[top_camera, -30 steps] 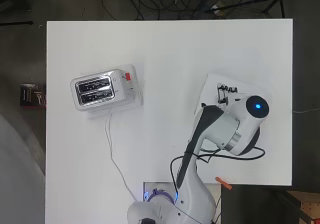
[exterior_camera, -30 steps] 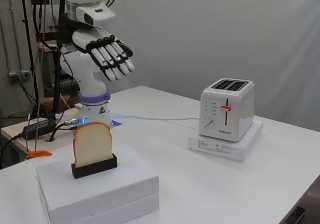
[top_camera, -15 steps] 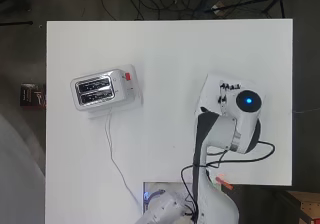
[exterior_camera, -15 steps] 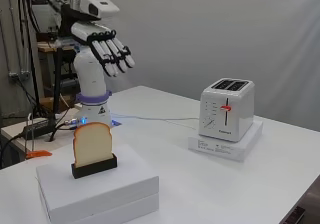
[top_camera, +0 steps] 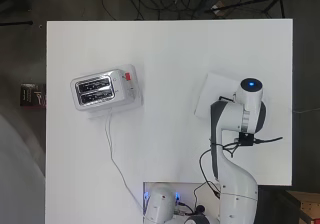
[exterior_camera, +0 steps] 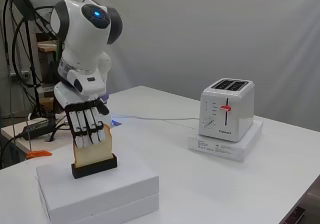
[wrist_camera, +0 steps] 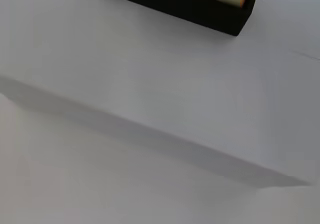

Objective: Teleoperate dual arm-hand system to toast a bread

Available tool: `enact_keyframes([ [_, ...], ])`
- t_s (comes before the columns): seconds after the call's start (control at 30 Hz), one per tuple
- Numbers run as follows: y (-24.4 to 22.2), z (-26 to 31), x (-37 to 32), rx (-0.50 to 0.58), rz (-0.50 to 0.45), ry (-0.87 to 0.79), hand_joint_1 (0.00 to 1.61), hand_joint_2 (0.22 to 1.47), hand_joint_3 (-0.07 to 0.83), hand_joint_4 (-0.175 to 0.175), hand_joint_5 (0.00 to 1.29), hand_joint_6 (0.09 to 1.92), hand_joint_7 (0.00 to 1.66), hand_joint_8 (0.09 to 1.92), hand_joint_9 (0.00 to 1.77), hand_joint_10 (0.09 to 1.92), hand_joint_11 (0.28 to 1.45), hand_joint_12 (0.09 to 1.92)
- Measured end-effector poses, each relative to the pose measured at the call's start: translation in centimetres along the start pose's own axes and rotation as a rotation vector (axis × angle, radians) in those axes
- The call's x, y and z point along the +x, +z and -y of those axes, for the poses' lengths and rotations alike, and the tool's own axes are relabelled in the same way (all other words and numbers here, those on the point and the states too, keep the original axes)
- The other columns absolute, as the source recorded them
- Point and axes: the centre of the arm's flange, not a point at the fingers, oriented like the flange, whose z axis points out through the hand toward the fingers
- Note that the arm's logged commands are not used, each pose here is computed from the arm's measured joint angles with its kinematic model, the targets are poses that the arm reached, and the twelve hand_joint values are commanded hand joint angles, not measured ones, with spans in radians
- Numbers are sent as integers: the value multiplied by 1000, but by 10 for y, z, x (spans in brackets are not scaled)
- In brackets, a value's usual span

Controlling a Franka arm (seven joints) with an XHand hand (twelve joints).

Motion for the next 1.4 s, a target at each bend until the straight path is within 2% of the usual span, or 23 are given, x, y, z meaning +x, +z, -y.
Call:
enact_keyframes([
  [0.1,16,-4,-5,28,-15,-8,293,980,19,17,327,87,422,87,601,87,552,87],
  [0.17,25,-9,-10,38,-28,-20,361,1015,14,14,381,87,457,87,630,87,556,87],
  [0.2,28,-10,-13,39,-31,-22,726,1062,9,-54,560,476,607,342,771,364,633,87],
  [0.23,31,-10,-16,34,-30,-22,1018,1085,5,-109,679,792,780,564,903,668,693,213],
  [0.27,32,-8,-18,25,-31,-25,1142,1099,-3,-98,768,960,948,653,1061,673,716,466],
  [0.3,34,-7,-20,11,-42,-26,1196,1105,3,-93,808,1055,1051,703,1189,566,690,701],
  [0.33,37,-5,-23,-6,-61,-20,1219,1111,4,-94,820,1111,1106,730,1282,429,660,850],
  [0.4,43,-4,-38,-38,-106,15,1233,1122,-1,-101,816,1168,1141,756,1384,233,625,971],
  [0.47,51,-3,-56,-42,-123,66,1236,1128,-1,-112,803,1194,1144,773,1426,132,619,1017],
  [0.57,43,0,-54,-56,-127,92,1240,1133,1,-136,787,1202,1140,800,1461,87,633,1102],
  [0.67,3,12,-25,-113,-144,41,1246,1135,0,-161,776,1205,1142,811,1495,87,654,1194],
  [0.77,-43,31,-14,-163,-183,13,1247,1143,1,-174,755,1199,1125,870,1519,87,664,1204],
  [0.83,-71,49,-3,-200,-212,-25,1237,1168,2,-175,713,1215,1066,1002,1516,87,651,1190],
  [0.93,-102,74,7,-222,-292,-104,1226,1191,1,-175,685,1251,1008,1114,1458,87,617,1021],
  [1.03,-121,93,18,-159,-416,-195,1224,1195,0,-175,692,1243,987,1161,1441,87,632,884],
  [1.13,-142,107,41,-74,-476,-276,1219,1202,1,-175,666,1291,982,1158,1450,87,650,830],
  [1.4,-220,178,178,57,-413,-521,1218,1202,-1,-173,648,1358,998,1091,1452,128,657,1034],
])
